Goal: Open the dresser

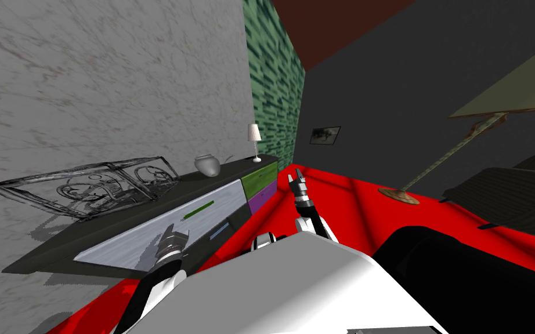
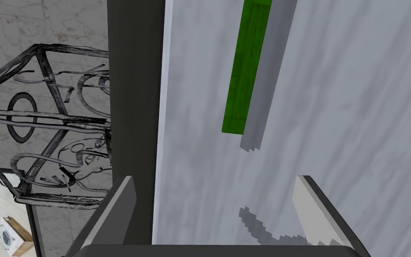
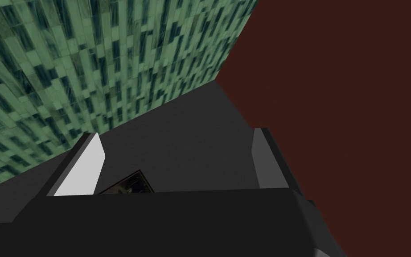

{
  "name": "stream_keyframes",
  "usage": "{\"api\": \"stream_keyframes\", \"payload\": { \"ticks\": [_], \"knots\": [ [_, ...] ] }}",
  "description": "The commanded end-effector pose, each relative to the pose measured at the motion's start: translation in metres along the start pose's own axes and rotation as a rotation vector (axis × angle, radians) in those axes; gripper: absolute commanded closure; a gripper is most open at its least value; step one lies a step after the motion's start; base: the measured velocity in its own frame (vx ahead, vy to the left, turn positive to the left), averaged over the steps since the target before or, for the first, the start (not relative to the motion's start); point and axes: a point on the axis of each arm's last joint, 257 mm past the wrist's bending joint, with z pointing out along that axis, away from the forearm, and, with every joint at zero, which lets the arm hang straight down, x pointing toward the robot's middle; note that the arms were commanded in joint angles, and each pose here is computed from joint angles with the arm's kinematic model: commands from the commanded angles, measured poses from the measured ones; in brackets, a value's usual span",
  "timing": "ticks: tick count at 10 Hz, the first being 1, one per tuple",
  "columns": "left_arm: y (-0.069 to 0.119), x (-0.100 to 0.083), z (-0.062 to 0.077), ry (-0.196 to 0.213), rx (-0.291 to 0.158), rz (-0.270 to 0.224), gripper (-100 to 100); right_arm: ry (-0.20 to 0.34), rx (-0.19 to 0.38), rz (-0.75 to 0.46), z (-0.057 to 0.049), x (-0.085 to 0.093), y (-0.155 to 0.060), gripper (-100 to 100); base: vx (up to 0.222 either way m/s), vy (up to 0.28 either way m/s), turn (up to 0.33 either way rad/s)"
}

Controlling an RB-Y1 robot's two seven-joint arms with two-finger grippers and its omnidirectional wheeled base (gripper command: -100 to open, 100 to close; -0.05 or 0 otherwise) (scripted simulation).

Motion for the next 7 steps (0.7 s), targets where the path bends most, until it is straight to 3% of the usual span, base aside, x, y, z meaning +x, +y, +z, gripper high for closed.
{"api": "stream_keyframes", "payload": {
  "ticks": [1,4,7],
  "knots": [
    [-0.001,-0.002,0.003,-0.006,-0.007,-0.002,-100,0.000,0.000,0.000,0.000,0.000,0.000,0,0.174,0.060,0.001],
    [0.014,0.000,0.000,-0.026,-0.037,-0.039,-100,0.000,0.000,0.000,0.000,0.000,0.000,0,0.175,0.028,0.001],
    [0.011,-0.002,0.002,-0.024,-0.032,-0.034,-100,0.000,0.000,0.000,0.000,0.000,0.000,0,0.066,0.031,-0.007]
  ]
}}
